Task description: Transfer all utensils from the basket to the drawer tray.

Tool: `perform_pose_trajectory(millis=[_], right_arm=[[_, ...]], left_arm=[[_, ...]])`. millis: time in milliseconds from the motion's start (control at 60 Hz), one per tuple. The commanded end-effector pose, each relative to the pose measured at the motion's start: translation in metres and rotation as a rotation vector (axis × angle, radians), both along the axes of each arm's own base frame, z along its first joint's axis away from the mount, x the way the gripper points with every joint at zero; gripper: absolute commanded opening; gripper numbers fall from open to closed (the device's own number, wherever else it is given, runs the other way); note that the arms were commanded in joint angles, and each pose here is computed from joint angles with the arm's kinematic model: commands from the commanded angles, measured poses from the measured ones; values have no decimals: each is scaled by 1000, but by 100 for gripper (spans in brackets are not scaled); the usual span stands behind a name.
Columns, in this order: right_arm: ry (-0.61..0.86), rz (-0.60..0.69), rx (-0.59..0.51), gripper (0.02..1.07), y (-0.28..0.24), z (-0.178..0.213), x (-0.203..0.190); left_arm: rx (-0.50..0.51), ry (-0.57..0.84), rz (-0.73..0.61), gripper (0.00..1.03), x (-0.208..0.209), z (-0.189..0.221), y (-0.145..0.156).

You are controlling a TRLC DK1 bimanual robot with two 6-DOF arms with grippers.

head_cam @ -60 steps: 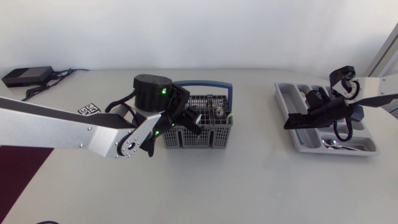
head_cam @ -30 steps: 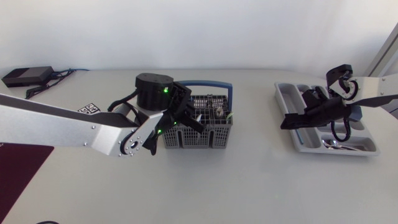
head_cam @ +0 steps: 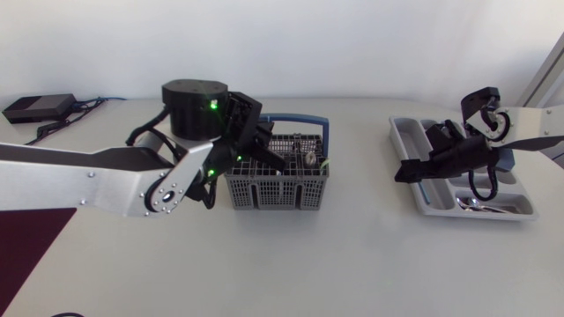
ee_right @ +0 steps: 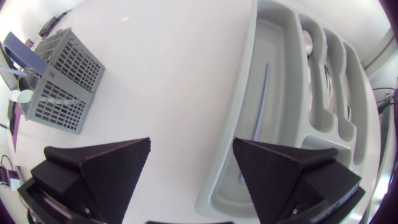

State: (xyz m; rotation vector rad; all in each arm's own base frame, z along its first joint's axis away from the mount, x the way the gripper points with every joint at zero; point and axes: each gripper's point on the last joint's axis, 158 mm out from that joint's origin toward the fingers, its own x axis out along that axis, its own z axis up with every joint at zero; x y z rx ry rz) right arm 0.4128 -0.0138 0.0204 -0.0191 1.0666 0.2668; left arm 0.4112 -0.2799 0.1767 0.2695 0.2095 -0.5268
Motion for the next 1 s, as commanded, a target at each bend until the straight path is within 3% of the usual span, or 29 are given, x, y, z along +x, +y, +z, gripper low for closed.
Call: perform_pose_trajectory(millis=[0,300,500,750,983], right_arm=[[4,19,4,98,8,2,-10],[-74,62,-3,98,26,38,-17],[-191,186,60,98,73,87,-34],[-313,423,152,98,152,145,-78],[-309,585,199,96,204,153,-107]], left_arm=[[-73,-43,2,4,-4,40,6],[-175,-55,-70,4,-44,112,13],[-245,-7,-128,4,-68,151,19],[-323,246,-265,4,-74,134,11],[-341,477,-386,4,-73,86,-12]])
